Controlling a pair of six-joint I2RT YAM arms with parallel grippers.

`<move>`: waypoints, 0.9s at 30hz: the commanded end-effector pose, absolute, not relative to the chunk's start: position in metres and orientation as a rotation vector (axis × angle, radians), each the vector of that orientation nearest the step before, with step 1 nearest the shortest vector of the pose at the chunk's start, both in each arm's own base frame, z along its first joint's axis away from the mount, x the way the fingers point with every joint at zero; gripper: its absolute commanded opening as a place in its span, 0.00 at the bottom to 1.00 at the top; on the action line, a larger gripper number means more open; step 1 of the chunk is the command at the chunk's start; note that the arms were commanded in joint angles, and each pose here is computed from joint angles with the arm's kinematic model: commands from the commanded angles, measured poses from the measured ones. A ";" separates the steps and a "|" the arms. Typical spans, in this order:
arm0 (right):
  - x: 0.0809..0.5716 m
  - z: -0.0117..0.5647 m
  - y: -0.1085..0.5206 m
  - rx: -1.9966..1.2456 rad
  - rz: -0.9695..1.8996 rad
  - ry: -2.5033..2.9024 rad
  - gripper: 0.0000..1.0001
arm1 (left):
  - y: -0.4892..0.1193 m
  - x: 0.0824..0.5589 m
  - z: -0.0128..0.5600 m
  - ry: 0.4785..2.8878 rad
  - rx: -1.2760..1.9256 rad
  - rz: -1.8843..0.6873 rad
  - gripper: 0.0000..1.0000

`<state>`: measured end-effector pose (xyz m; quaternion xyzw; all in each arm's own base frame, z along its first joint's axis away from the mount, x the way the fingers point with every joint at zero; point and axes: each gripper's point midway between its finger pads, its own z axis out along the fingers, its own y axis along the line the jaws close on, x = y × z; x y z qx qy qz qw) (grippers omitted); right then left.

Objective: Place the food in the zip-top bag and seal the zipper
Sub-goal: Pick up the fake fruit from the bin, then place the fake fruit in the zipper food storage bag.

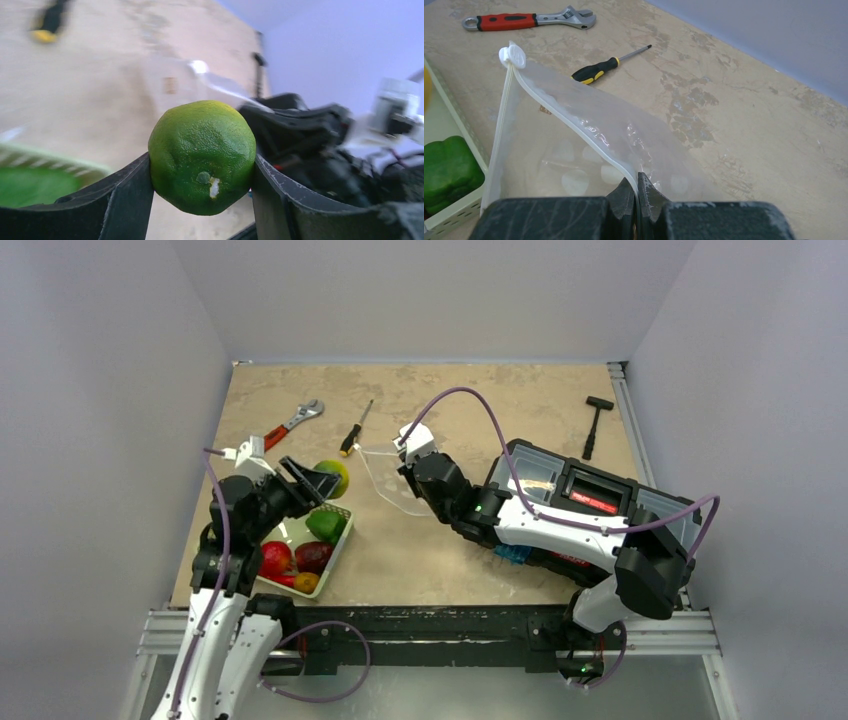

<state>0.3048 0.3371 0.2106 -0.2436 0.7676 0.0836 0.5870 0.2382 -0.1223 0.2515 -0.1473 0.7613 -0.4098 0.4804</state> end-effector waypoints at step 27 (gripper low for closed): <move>0.294 0.247 0.358 -0.534 0.401 1.742 0.00 | -0.199 0.246 0.233 1.939 -0.158 -1.221 0.90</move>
